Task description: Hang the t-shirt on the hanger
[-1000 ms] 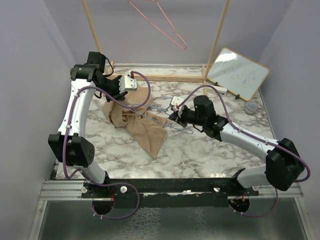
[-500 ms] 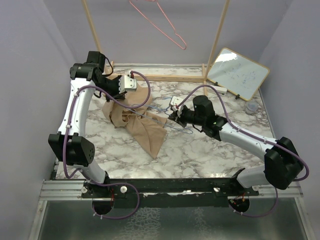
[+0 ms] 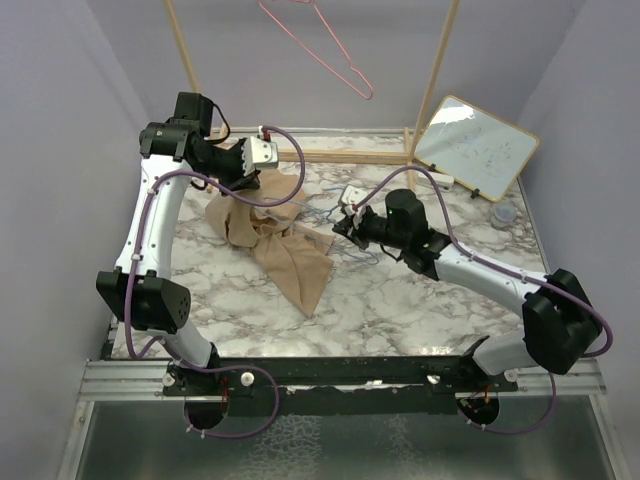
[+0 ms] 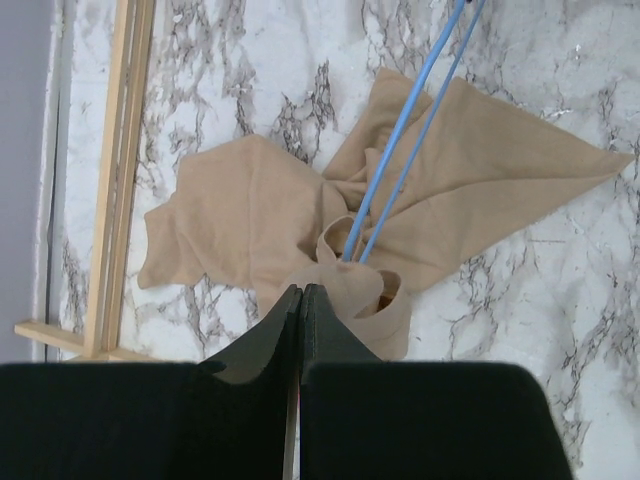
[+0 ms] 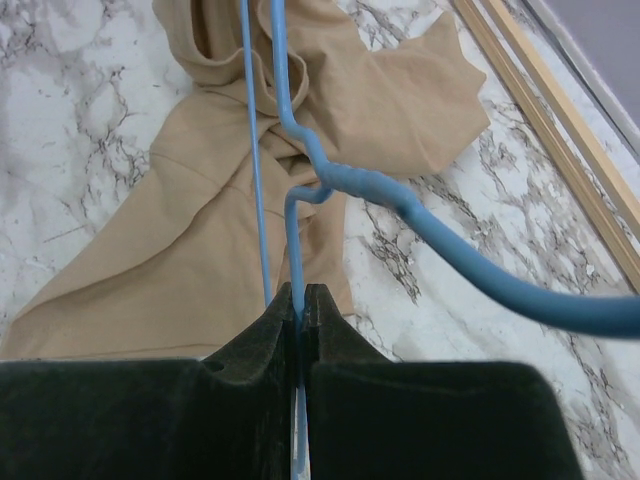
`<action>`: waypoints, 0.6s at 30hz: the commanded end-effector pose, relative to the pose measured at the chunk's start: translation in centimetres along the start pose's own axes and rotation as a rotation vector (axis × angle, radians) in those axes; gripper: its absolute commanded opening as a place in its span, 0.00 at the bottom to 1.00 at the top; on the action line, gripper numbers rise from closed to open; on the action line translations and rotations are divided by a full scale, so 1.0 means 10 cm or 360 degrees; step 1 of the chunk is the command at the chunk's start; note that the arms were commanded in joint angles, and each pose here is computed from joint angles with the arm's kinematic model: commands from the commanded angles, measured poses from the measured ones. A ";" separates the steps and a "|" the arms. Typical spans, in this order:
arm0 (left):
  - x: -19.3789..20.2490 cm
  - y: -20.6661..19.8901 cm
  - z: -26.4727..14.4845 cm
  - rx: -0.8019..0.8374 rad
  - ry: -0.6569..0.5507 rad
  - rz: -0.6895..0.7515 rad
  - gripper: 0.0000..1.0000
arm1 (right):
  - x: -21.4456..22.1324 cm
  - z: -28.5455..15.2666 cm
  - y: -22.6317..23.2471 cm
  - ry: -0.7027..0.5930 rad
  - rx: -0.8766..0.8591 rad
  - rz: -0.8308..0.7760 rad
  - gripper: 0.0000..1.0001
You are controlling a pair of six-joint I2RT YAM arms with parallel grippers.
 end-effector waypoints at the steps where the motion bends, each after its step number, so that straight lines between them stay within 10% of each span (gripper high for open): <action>1: -0.26 0.03 -0.01 -0.0057 -0.0152 -0.0011 0.00 | -0.20 0.11 -0.12 -0.0162 0.0091 0.0031 0.01; 18: -0.65 0.07 0.19 -0.0150 -0.0263 -0.0049 0.00 | -0.18 0.40 -0.34 -0.0184 0.0281 0.0142 0.01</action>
Point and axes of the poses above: each gripper's point midway between its finger pads, its own z axis out along the fingers, its own y axis along the line the jaws close on, x = y × z, the point moved 7 cm from there along -z, back along the fingers, and after that the axes turned 9 degrees about z, right-handed, at the moved point
